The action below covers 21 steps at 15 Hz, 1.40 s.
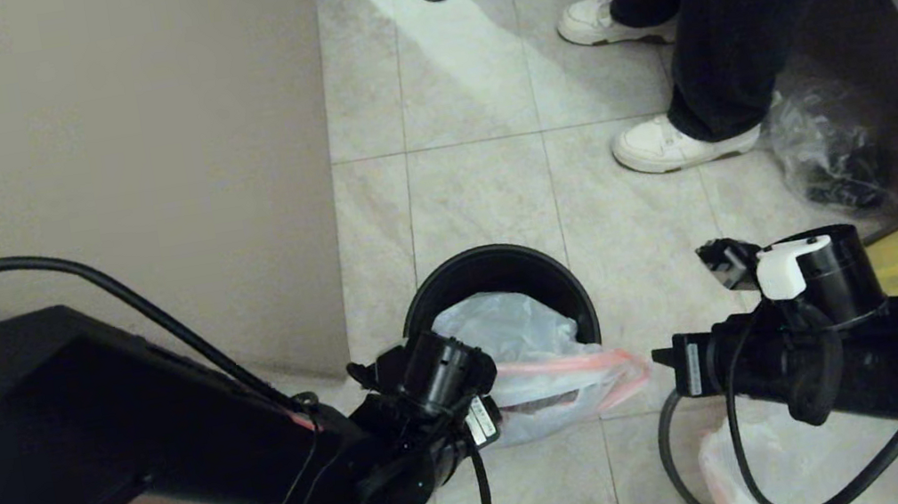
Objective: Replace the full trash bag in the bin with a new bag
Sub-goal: Put the new garbage bag on the trash can
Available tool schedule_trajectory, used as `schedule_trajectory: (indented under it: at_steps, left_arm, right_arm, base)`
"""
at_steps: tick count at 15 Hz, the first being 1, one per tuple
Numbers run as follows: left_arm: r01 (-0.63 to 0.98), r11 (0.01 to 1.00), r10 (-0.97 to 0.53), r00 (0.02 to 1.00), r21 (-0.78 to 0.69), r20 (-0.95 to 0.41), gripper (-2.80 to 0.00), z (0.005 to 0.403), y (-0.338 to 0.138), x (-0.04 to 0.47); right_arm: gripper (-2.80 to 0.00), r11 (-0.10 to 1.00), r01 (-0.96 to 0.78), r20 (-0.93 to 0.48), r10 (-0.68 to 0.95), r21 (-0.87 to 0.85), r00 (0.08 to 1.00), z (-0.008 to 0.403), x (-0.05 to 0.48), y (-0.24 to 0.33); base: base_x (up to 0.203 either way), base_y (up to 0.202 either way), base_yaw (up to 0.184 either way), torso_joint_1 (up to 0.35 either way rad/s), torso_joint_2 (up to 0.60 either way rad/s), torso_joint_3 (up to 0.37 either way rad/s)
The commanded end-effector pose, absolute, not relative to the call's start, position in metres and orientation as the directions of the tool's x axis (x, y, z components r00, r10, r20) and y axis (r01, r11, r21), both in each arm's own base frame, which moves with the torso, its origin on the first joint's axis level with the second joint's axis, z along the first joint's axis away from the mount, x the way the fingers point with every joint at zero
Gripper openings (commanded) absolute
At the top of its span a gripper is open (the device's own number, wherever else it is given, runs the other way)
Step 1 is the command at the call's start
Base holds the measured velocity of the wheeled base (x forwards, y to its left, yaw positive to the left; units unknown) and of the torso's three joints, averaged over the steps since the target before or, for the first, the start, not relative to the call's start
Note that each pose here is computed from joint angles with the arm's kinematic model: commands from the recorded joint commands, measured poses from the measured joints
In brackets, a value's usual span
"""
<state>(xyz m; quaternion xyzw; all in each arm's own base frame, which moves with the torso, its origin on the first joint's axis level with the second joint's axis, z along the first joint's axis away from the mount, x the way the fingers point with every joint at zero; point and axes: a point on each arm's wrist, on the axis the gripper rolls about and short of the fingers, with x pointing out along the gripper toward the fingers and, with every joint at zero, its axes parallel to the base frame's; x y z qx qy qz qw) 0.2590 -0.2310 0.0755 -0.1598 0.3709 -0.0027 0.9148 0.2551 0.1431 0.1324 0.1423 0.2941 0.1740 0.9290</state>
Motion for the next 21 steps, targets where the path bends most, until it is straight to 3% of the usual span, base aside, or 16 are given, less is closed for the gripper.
schedule_trajectory:
  at_steps: [1, 6, 11, 17, 21]
  left_arm:
    - [-0.141, 0.950, -0.095, 0.717, -0.277, -0.690, -2.80, 0.061, -0.233, 0.271]
    - [-0.194, 0.944, -0.050, 0.718, -0.268, -0.695, -2.80, 0.041, -0.234, 0.304]
    - [-0.178, 0.921, -0.082, 0.779, -0.346, -0.621, -2.80, 0.066, -0.233, 0.316]
    - [-0.183, 0.888, -0.083, 0.840, -0.423, -0.536, -2.80, 0.104, -0.223, 0.334]
    - [-0.180, 0.889, -0.083, 0.841, -0.422, -0.534, -2.80, 0.105, -0.223, 0.333]
  right_arm:
    - [-2.80, 0.891, -0.253, -0.463, 0.418, 0.378, 0.782, 0.143, 0.252, 0.142]
    - [-2.80, 0.870, -0.310, -0.448, 0.468, 0.382, 0.761, 0.153, 0.235, 0.151]
    - [-2.80, 0.888, -0.329, -0.586, 0.460, 0.322, 0.668, 0.113, 0.238, 0.178]
    - [-2.80, 0.891, -0.373, -0.539, 0.454, 0.260, 0.710, 0.109, 0.257, 0.191]
    - [-2.80, 0.900, -0.355, -0.438, 0.434, 0.254, 0.787, 0.141, 0.260, 0.192]
  base:
    - [0.000, 0.000, 0.000, 0.000, 0.00, 0.000]
    - [0.000, 0.000, 0.000, 0.000, 0.00, 0.000]
    - [0.000, 0.000, 0.000, 0.000, 0.00, 0.000]
    - [0.000, 0.000, 0.000, 0.000, 0.00, 0.000]
    - [0.000, 0.000, 0.000, 0.000, 0.00, 0.000]
